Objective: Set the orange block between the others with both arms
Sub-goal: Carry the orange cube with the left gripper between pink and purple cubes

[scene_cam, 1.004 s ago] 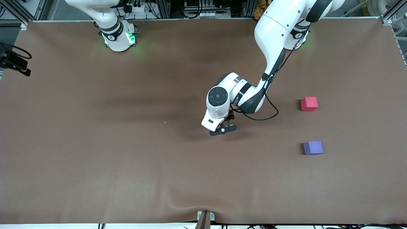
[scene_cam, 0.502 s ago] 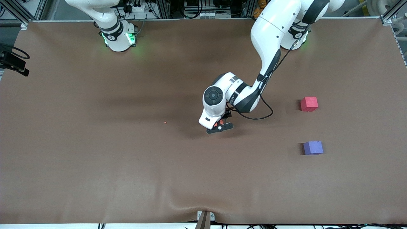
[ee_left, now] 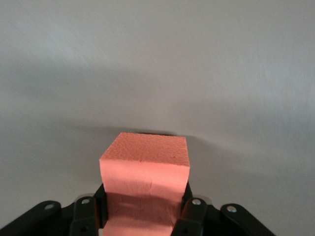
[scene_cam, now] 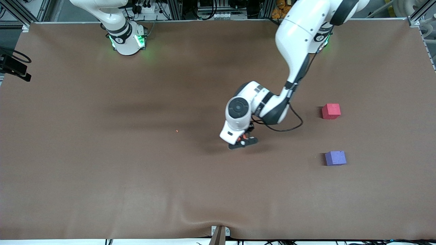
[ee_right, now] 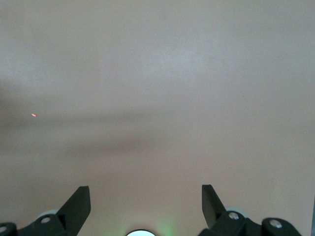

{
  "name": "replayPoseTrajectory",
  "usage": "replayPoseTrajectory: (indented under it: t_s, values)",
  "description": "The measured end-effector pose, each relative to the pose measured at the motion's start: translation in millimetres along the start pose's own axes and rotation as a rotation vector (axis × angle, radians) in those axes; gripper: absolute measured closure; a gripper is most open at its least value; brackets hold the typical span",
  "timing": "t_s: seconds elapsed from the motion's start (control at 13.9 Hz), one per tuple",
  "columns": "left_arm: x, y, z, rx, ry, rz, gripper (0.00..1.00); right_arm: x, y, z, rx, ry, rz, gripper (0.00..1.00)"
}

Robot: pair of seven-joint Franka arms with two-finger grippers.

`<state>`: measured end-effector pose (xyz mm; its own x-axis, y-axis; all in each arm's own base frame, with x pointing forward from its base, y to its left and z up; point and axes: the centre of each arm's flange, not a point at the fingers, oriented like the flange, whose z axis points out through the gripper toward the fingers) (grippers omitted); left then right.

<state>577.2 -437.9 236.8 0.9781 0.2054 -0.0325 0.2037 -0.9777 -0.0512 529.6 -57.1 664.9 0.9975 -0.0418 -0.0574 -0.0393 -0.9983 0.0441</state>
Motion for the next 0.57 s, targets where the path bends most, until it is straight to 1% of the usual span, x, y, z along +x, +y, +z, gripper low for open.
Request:
replayPoseTrajectory:
  t_s: [0.14, 0.36, 0.43, 0.57]
  values:
    - [37.2, -41.8, -47.3, 0.005, -0.004, 0.027, 0.45, 0.0, -0.1, 0.0, 0.0, 0.0, 0.0, 0.0]
    - [93.2, -138.2, -106.4, 0.026, -0.041, 0.107, 0.47, 0.0, 0.0, 0.1, 0.001, 0.0, 0.0, 0.0]
    - [109.3, -175.0, -113.3, 0.028, -0.056, 0.135, 0.47, 0.0, -0.1, 0.1, 0.001, 0.0, 0.0, 0.0]
    - [129.9, -245.2, -104.8, 0.035, -0.099, 0.188, 0.47, 0.0, -0.2, 0.1, 0.001, -0.001, 0.0, 0.0]
